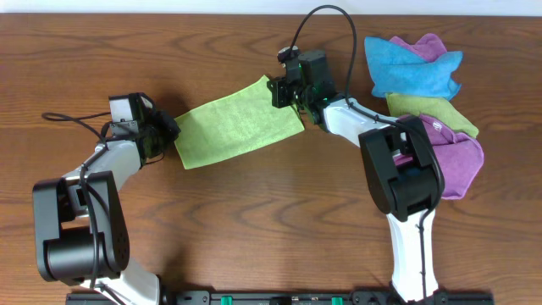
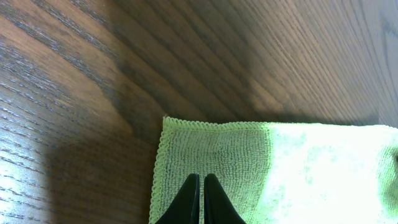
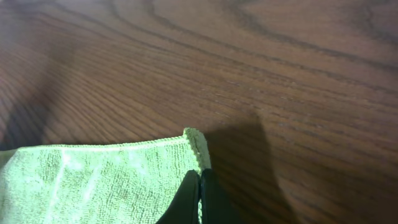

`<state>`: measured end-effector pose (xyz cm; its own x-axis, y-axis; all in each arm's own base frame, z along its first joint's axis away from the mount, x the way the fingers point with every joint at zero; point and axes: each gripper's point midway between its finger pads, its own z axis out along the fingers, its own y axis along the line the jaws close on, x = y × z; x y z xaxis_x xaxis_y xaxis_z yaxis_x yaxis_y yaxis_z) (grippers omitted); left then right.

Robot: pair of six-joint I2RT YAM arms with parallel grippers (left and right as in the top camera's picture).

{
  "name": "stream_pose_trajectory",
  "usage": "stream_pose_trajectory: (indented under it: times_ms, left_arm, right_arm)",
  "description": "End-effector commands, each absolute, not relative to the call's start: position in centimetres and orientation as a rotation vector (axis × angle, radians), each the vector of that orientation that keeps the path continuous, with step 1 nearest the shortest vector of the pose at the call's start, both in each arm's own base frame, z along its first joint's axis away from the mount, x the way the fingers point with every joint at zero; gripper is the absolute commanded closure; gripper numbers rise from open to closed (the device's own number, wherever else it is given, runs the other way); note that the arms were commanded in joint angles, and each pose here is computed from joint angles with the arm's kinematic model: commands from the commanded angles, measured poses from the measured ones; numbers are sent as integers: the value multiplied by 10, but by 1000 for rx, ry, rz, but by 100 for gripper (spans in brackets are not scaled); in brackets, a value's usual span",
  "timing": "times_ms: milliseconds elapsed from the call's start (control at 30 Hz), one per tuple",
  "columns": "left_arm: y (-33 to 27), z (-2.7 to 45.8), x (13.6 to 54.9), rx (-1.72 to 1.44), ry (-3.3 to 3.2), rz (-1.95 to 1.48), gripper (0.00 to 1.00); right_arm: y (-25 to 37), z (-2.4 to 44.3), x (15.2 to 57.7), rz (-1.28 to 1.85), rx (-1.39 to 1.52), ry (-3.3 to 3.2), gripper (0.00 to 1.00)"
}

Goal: Fold the cloth

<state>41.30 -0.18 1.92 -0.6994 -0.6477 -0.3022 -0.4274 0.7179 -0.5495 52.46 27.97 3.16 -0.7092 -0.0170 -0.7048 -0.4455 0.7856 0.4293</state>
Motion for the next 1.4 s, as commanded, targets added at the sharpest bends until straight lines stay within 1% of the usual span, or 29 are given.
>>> stream_pose_trajectory:
  times_ms: [0,167,367,600,633,667,700,733,800,833,867,967,1000,1067,1133,1367]
  left_arm:
    - [-2,20,418,-816,2437,-620,94]
    - [-2,17,413,-800,2466,-608,94]
    - [-4,10,402,-783,2526,-590,94]
    - [-4,11,404,-779,2516,-592,94]
    - [-3,12,406,-774,2505,-593,85]
    - [-3,14,409,-772,2493,-595,72]
    - [-3,16,412,-769,2479,-597,54]
    - [-2,18,415,-761,2466,-599,44]
    - [-2,21,420,-747,2443,-600,31]
    - [-1,23,423,-744,2429,-602,26]
    - [-1,25,425,-751,2413,-607,24]
    - [0,31,434,-779,2362,-630,23]
    - [0,32,437,-792,2348,-637,24]
    - [-3,32,441,-803,2331,-676,30]
    - [-11,31,444,-779,2321,-747,31]
    - [-22,8,446,-806,2336,-856,34]
  right_arm:
    - [287,43,527,844,-339,2235,99]
    - [289,55,527,929,-339,2234,99]
    - [258,53,527,902,-253,2335,99]
    - [226,72,521,869,-188,2397,99]
    - [225,73,520,866,-193,2400,99]
    - [225,74,519,864,-198,2403,99]
    - [224,73,517,864,-196,2411,99]
    - [224,73,516,865,-194,2418,99]
    - [224,71,514,868,-193,2429,99]
    - [225,70,513,869,-194,2434,99]
    - [226,70,512,869,-195,2438,99]
    - [228,70,511,872,-200,2439,99]
    - [228,70,510,875,-202,2441,99]
    - [230,69,509,878,-206,2444,99]
    - [232,69,508,879,-211,2445,99]
    - [235,69,507,881,-218,2444,99]
